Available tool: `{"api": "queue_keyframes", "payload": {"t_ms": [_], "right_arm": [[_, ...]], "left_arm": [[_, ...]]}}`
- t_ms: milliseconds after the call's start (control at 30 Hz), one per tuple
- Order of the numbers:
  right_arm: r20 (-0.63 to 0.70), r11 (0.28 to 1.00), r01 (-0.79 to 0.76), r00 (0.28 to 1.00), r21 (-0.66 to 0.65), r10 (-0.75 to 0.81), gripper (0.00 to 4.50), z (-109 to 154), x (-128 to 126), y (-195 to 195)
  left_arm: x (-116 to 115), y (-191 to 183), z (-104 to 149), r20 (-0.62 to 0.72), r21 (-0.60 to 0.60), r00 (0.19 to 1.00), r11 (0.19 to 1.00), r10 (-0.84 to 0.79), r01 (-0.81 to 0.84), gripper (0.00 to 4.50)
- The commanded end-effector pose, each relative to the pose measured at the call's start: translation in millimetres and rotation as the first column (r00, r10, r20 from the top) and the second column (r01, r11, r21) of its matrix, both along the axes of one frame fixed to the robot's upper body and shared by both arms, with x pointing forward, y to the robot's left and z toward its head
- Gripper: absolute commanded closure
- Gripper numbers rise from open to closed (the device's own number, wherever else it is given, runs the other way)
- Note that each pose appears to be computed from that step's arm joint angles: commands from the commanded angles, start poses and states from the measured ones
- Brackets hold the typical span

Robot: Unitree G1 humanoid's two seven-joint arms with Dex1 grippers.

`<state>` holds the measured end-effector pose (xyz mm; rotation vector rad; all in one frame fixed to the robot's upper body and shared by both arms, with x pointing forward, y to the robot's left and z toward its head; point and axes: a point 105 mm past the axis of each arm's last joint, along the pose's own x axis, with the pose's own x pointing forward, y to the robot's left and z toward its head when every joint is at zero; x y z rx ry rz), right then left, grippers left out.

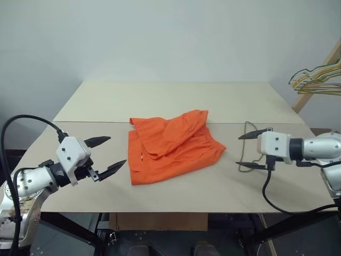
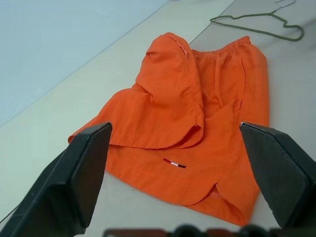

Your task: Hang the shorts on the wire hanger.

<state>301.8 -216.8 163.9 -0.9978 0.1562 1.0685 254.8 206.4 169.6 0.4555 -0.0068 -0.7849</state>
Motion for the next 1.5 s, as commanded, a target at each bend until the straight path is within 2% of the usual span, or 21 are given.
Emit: {"api": "queue_keyframes", "payload": {"t_ms": [33, 133, 533, 700, 933, 1033, 1100, 1367, 1500], "right_arm": [[0.064, 1.0, -0.01, 0.998, -0.012, 0.011, 0.06, 17.6, 2.0, -0.9], [0.059, 1.0, -0.011, 0.998, -0.016, 0.011, 0.06, 15.8, 1.6, -0.9], [0.117, 0.999, -0.021, 0.993, 0.024, 0.019, 0.06, 17.5, 5.8, 6.9], [0.092, 0.998, 0.032, 0.995, -0.059, -0.026, 0.06, 7.0, 17.2, 7.9], [0.165, 0.982, -0.085, 0.98, -0.167, 0.113, 0.06, -14.8, 25.4, 32.6], [0.228, 0.978, -0.087, 0.965, -0.19, 0.13, 0.06, -23.5, 40.5, 44.8], [0.28, 0.962, -0.067, 0.949, -0.263, 0.143, 0.06, -32.2, 54.0, 46.3], [0.342, 0.867, -0.046, 0.908, -0.496, 0.244, 0.06, -63.0, 86.8, 36.6], [0.336, 0.874, -0.052, 0.911, -0.483, 0.239, 0.06, -72.0, 93.4, 38.5]], "left_arm": [[-0.1, -1.3, 3.6, 0.01, 0.004, 1.0, 1.0, -0.006, 0.006, 0.0], [3.7, -0.2, 6.4, 0.031, -0.016, 0.999, 1.0, 0.021, -0.021, 0.0], [1.4, -4.8, -2.8, 0.006, 0.04, 1.0, 0.999, -0.017, 0.016, 0.0], [-2.6, -8.3, -8.7, -0.018, 0.035, 0.999, 0.999, -0.028, 0.029, 0.0], [-2.7, -10.5, -20.0, -0.073, 0.077, 0.996, 0.995, -0.057, 0.063, 0.0], [-4.0, -11.7, -25.2, -0.094, 0.098, 0.993, 0.992, -0.075, 0.084, 0.0], [-5.1, -12.8, -27.4, -0.101, 0.102, 0.992, 0.991, -0.082, 0.092, 0.0], [-9.1, -15.1, -29.9, -0.11, 0.102, 0.99, 0.99, -0.091, 0.102, 0.0], [-10.6, -15.6, -31.4, -0.113, 0.099, 0.99, 0.99, -0.089, 0.1, 0.0]]}}
